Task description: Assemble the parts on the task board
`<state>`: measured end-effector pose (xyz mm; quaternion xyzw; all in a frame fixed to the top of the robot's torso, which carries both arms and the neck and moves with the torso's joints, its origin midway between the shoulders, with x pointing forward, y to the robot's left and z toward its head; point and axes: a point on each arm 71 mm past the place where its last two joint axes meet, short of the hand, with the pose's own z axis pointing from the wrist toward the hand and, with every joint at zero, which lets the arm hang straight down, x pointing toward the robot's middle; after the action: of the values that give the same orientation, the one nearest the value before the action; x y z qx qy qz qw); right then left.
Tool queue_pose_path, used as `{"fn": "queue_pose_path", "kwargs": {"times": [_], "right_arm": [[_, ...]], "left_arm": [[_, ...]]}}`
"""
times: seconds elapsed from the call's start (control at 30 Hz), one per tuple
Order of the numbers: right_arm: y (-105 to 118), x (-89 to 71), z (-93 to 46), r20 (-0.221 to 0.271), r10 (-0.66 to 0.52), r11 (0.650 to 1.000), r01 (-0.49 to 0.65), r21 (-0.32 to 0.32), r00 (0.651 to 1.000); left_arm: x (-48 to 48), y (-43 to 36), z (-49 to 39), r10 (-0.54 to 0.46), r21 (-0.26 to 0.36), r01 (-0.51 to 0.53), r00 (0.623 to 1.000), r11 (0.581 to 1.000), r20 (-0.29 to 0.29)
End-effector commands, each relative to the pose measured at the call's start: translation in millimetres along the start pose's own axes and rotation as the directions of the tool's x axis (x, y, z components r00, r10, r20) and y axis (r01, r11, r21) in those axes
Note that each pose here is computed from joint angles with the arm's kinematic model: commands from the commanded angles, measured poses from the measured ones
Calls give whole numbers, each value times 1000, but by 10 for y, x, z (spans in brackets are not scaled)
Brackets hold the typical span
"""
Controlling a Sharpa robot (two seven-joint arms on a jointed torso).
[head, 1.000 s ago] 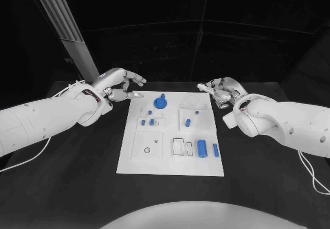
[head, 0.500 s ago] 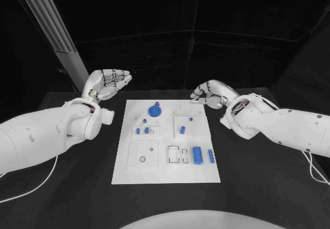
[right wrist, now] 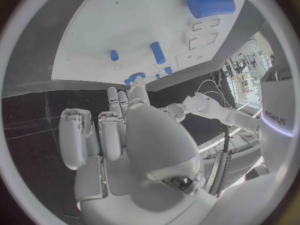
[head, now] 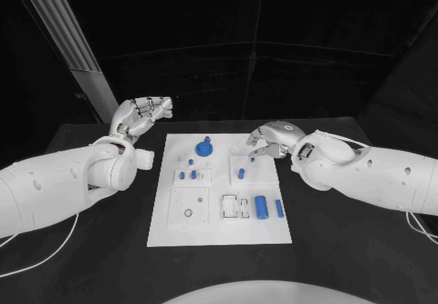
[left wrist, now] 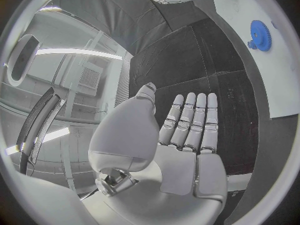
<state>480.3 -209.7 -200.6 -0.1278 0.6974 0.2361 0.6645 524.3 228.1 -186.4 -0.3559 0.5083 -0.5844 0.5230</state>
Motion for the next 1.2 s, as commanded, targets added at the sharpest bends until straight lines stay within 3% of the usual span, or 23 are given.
{"fn": "queue_pose_path", "kwargs": {"times": [0.03,0.67,1.2], "right_arm": [[-9,43,11,-64,-113,993,115,30,992],[-30,182,68,-173,-150,981,169,100,973],[-18,212,100,-194,-153,978,177,110,969]], "left_arm": [[-2,-167,-19,-39,225,40,999,974,-10],[-17,-156,-25,-46,210,48,999,977,-17],[-11,-145,-19,-48,196,52,999,979,-21]]}}
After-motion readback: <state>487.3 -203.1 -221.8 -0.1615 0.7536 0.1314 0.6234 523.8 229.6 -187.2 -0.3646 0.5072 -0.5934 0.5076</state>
